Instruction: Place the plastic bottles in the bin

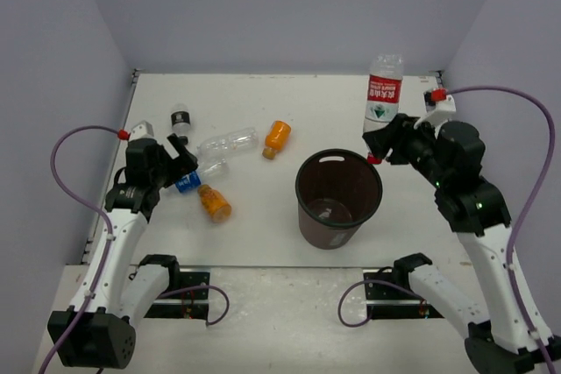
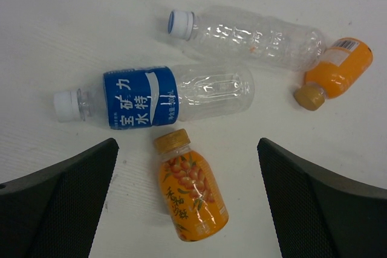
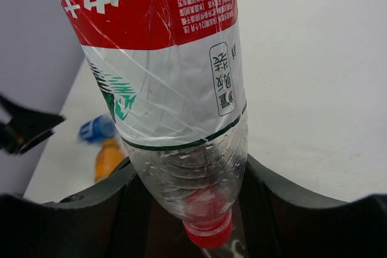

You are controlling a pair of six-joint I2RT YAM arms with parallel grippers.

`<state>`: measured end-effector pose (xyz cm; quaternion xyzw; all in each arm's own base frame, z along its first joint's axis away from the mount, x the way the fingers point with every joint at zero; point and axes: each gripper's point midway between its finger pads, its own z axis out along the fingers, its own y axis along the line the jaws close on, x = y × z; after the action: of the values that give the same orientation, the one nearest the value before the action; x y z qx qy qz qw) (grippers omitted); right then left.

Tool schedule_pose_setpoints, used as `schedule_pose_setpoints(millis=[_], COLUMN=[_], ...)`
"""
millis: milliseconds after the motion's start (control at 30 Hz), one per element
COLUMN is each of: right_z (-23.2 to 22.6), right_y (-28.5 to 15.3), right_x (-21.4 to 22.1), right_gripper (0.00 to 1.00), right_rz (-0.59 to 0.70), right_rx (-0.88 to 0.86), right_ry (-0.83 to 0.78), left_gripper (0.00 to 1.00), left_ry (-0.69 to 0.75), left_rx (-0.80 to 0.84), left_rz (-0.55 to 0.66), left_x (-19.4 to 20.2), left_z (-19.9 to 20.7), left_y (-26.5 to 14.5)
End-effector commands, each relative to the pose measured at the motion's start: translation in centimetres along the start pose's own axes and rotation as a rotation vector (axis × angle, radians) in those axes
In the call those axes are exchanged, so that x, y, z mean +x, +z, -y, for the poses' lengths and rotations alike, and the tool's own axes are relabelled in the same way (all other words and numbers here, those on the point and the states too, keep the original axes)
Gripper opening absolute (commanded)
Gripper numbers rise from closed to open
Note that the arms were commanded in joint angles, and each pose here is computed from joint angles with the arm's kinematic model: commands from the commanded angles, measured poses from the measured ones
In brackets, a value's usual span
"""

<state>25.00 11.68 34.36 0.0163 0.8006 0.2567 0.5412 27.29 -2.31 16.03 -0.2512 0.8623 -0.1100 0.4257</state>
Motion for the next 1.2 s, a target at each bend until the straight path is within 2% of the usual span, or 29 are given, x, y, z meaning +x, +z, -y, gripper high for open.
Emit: schedule_pose_setpoints(millis=[0,200,400,467,500,600,633,900,1167], right_z=[-5.9,-7.2,-6.8,-6.9,-6.9,-6.8,-6.7,-6.2,-3.9], right_y=[-3.2,-4.0,-3.9,-4.1,-4.2,-4.1,-4.1,-3.9,-2.4], right_x=[4.7,7.8,9.4,9.1,9.0,8.4,8.3,4.5,-1.5], right_gripper=[0.17,0.24,0.43,0.56,0.69,0.94,0.99,0.99,0.99], right_rz=[-0.157,-0.222,-0.230,-0.209,-0.202,-0.184,-0.183,-0.072,0.092], right_rx=[-0.366,-0.466,-0.481,-0.489,-0.485,-0.468,-0.461,-0.352,-0.109], right_ry=[-0.020,-0.029,-0.028,-0.033,-0.034,-0.033,-0.033,0.003,0.061], left_gripper=[1.00,1.00,1.00,1.00,1.00,1.00,1.00,1.00,1.00], left_ry=[-0.016,-0.012,-0.012,-0.012,-0.014,-0.018,-0.020,-0.022,0.016], left_rx=[0.022,0.079,0.078,0.077,0.077,0.076,0.075,0.080,0.026], left_rz=[-0.102,-0.156,-0.179,-0.199,-0.207,-0.231,-0.240,-0.273,-0.345], left_x=[2.8,4.8,6.0,6.6,6.8,7.3,7.6,8.9,12.3], left_z=[-0.1,0.1,-0.5,-0.6,-0.6,-0.7,-0.7,-0.3,0.4], left_y=[-0.1,-0.6,-0.7,-0.6,-0.5,0.0,0.1,0.5,1.1])
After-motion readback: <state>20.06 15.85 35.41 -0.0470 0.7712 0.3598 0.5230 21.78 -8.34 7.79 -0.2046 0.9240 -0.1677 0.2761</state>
